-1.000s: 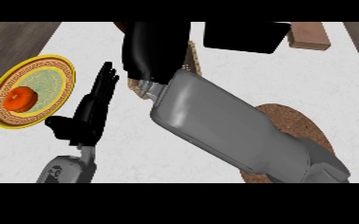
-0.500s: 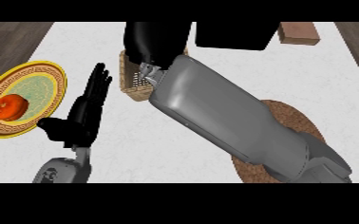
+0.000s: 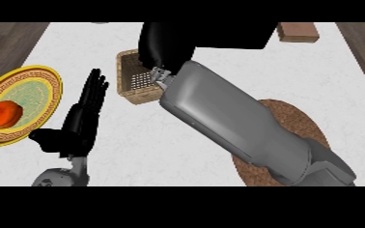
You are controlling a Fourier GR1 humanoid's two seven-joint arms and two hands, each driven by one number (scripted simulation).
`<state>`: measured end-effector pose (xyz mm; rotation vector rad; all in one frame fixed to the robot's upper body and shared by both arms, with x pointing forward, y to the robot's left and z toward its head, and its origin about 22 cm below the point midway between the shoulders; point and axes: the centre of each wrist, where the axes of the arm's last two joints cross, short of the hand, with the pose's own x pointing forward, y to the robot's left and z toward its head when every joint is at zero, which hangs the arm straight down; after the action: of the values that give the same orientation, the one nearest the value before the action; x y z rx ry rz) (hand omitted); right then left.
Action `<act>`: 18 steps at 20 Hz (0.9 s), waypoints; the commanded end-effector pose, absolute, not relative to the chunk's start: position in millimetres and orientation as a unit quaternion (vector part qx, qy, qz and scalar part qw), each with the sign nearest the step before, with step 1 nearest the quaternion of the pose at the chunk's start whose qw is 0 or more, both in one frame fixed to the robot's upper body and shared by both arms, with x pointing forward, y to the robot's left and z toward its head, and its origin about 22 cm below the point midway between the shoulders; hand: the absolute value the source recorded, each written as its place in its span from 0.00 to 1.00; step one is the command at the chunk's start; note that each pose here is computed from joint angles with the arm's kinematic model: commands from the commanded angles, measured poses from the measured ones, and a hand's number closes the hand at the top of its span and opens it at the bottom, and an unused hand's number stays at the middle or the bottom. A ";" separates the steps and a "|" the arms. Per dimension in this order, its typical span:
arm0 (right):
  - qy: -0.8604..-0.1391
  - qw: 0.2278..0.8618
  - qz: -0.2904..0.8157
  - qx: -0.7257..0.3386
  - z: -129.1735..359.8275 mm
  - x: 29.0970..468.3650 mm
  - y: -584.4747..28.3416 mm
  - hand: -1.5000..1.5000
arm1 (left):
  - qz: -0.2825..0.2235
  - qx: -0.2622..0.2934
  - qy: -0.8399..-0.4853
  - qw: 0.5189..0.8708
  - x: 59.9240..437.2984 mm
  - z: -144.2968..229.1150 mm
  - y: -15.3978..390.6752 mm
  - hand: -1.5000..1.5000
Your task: Pick the sweet potato from the placemat and place it in the basket
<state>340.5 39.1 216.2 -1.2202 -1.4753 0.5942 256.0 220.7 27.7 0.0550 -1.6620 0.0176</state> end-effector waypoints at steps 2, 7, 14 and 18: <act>-0.538 0.615 0.206 -0.539 183.6 334.5 38.6 1.00 | 0.002 0.031 -0.739 0.673 249.0 35.7 238.8 0.50; -0.540 0.627 0.196 -0.526 191.7 337.9 38.7 1.00 | 0.015 0.023 -0.742 0.670 248.1 40.6 228.0 0.50; -0.546 0.632 0.186 -0.517 160.5 329.1 29.8 1.00 | 0.020 0.026 -0.741 0.671 244.5 27.8 227.4 0.50; -0.533 0.646 0.168 -0.521 163.7 337.3 20.5 1.00 | 0.017 0.034 -0.744 0.667 246.9 34.1 241.6 0.50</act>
<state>336.0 20.1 161.7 -1.1856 -1.4006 0.6064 247.6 235.0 28.7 0.0765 -1.6677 0.0337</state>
